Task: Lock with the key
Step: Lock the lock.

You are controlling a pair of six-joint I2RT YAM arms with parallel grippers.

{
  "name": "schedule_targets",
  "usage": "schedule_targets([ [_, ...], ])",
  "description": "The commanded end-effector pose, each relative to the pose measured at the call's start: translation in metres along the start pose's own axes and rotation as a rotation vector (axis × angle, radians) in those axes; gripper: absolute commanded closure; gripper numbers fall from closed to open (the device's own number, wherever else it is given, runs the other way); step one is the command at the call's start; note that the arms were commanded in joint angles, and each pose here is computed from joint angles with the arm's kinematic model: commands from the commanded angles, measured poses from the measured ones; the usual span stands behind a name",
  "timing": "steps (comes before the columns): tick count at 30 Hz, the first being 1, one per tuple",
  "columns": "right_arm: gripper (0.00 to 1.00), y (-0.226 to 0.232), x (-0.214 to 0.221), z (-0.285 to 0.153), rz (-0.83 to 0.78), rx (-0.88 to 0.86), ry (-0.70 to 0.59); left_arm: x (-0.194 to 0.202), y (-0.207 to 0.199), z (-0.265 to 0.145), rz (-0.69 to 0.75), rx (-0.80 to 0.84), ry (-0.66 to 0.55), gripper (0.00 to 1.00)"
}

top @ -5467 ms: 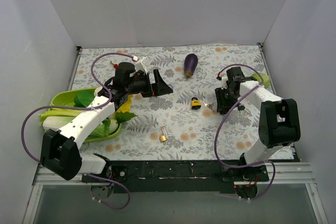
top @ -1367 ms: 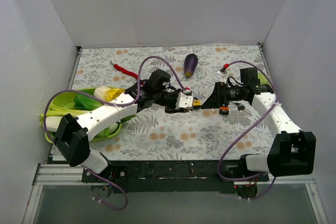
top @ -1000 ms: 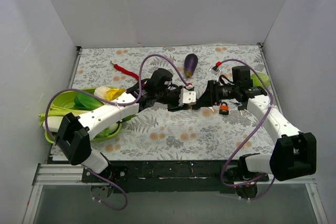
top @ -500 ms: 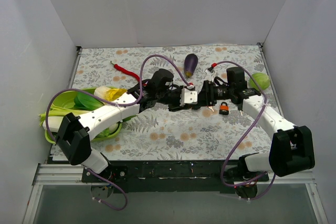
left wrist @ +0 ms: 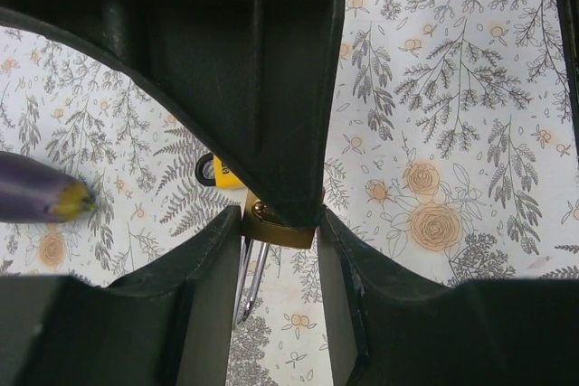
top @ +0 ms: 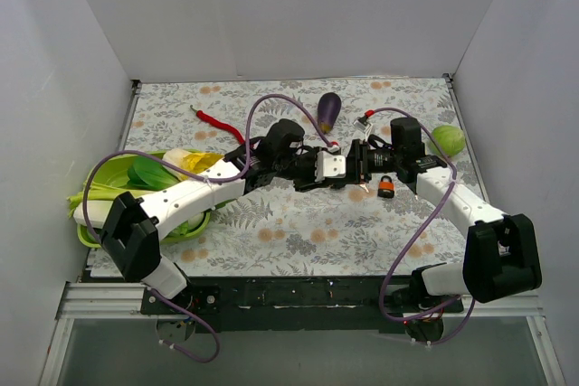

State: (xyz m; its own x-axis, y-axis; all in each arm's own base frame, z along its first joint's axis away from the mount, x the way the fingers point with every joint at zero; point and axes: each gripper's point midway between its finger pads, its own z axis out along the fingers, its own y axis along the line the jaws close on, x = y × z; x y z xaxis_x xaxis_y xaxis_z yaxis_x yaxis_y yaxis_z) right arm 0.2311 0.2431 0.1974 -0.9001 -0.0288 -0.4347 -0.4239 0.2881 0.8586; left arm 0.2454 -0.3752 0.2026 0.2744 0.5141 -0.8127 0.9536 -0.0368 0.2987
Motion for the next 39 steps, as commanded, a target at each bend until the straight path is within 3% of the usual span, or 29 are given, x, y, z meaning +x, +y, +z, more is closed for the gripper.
schedule_targets([
  [1,0.68,0.007,0.001,0.002,0.006,-0.049,0.011,-0.027,0.023,-0.003,0.030,-0.083,-0.045,0.99],
  [7,0.67,0.010,-0.001,0.002,0.003,-0.058,0.016,-0.028,0.020,-0.004,0.032,-0.076,-0.056,0.99],
  [10,0.88,0.009,-0.002,0.003,0.007,-0.058,0.017,-0.029,0.019,-0.003,0.001,-0.079,-0.054,0.98],
  [11,0.98,0.010,-0.005,0.003,-0.010,-0.068,0.011,-0.030,0.020,-0.003,-0.005,-0.083,-0.055,0.88],
  [13,0.99,0.011,-0.006,0.001,-0.012,-0.076,0.011,-0.031,0.022,-0.005,-0.054,-0.101,-0.050,0.70],
  [14,0.99,0.012,-0.006,0.000,-0.015,-0.082,0.013,-0.034,0.023,-0.010,-0.067,-0.098,-0.059,0.47],
  [16,0.99,0.011,-0.010,-0.005,-0.031,-0.089,0.005,-0.036,0.012,-0.019,-0.108,-0.035,-0.086,0.29],
  [18,0.99,0.014,-0.011,-0.010,-0.077,-0.099,0.018,-0.031,0.013,-0.039,-0.146,-0.024,-0.106,0.04],
  [24,0.99,0.041,-0.006,-0.028,-0.235,-0.192,0.047,-0.029,0.011,-0.084,-0.220,-0.015,-0.180,0.05],
  [27,0.99,0.057,-0.002,-0.035,-0.337,-0.237,0.037,-0.035,-0.002,-0.093,-0.202,0.019,-0.219,0.13],
  [32,0.99,0.080,-0.002,-0.044,-0.450,-0.271,0.015,-0.042,-0.013,-0.095,-0.243,0.065,-0.256,0.35],
  [39,0.99,0.100,0.001,-0.045,-0.602,-0.289,0.000,-0.049,-0.022,-0.089,-0.320,0.113,-0.277,0.42],
])
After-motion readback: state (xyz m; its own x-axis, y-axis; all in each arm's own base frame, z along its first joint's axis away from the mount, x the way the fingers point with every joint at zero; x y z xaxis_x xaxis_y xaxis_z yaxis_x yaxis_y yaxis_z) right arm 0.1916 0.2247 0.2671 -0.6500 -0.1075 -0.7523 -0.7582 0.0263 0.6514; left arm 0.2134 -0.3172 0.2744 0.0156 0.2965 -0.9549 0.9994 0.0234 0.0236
